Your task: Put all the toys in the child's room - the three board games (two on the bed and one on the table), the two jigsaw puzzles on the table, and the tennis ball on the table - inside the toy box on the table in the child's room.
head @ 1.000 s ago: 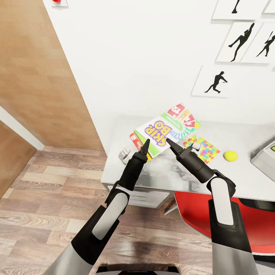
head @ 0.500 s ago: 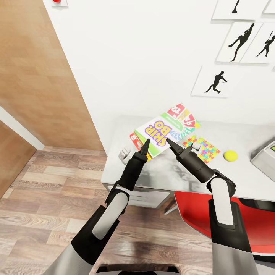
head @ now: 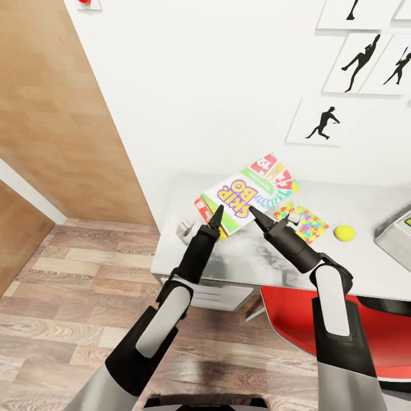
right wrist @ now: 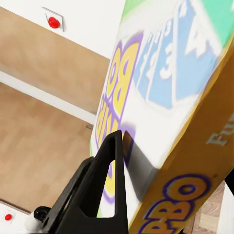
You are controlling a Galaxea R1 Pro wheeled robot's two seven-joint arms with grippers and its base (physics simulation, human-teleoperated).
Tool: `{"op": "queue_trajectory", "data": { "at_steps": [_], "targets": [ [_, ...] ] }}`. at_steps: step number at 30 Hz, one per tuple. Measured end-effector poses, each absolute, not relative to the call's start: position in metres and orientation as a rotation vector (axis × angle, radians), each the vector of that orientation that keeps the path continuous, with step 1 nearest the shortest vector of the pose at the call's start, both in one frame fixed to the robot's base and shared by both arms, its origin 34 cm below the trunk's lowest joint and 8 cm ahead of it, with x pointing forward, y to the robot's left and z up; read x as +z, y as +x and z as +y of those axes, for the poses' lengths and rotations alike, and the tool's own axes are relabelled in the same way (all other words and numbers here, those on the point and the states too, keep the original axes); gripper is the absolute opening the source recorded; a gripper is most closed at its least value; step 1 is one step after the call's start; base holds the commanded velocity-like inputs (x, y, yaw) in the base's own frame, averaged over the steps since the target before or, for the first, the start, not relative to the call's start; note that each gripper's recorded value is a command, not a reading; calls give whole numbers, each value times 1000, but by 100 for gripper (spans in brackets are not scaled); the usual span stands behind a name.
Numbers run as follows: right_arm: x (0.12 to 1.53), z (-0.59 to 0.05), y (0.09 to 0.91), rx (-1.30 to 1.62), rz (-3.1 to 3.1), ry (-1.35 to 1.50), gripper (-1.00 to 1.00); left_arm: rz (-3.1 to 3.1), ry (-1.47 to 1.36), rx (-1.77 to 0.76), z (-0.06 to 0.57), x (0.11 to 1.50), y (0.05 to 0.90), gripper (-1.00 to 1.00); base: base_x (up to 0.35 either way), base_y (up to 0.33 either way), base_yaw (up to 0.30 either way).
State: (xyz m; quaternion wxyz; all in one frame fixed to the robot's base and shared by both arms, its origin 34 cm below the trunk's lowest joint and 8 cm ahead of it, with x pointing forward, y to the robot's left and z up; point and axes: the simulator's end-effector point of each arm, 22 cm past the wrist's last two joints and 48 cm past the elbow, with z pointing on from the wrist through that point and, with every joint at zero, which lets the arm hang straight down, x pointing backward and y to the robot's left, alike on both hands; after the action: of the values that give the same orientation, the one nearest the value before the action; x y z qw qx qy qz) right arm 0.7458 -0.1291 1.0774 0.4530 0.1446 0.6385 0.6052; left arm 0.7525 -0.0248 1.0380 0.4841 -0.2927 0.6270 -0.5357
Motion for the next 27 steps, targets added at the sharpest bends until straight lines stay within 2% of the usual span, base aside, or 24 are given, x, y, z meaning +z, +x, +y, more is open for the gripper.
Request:
{"op": "queue_trajectory", "data": {
  "at_steps": [6, 15, 27],
  "targets": [
    [1091, -147, 765, 1430, 1574, 326, -100, 1553, -861, -1404, -21, 1046, 751, 100, 0, 0, 0],
    [1100, -231, 798, 1205, 1606, 376, -100, 1819, -656, -1533, -37, 1032, 731, 100, 0, 0, 0],
    [1069, -347, 770, 1008, 1808, 458, -100, 1948, -477, -1627, -38, 1039, 724, 100, 0, 0, 0]
  ]
}}
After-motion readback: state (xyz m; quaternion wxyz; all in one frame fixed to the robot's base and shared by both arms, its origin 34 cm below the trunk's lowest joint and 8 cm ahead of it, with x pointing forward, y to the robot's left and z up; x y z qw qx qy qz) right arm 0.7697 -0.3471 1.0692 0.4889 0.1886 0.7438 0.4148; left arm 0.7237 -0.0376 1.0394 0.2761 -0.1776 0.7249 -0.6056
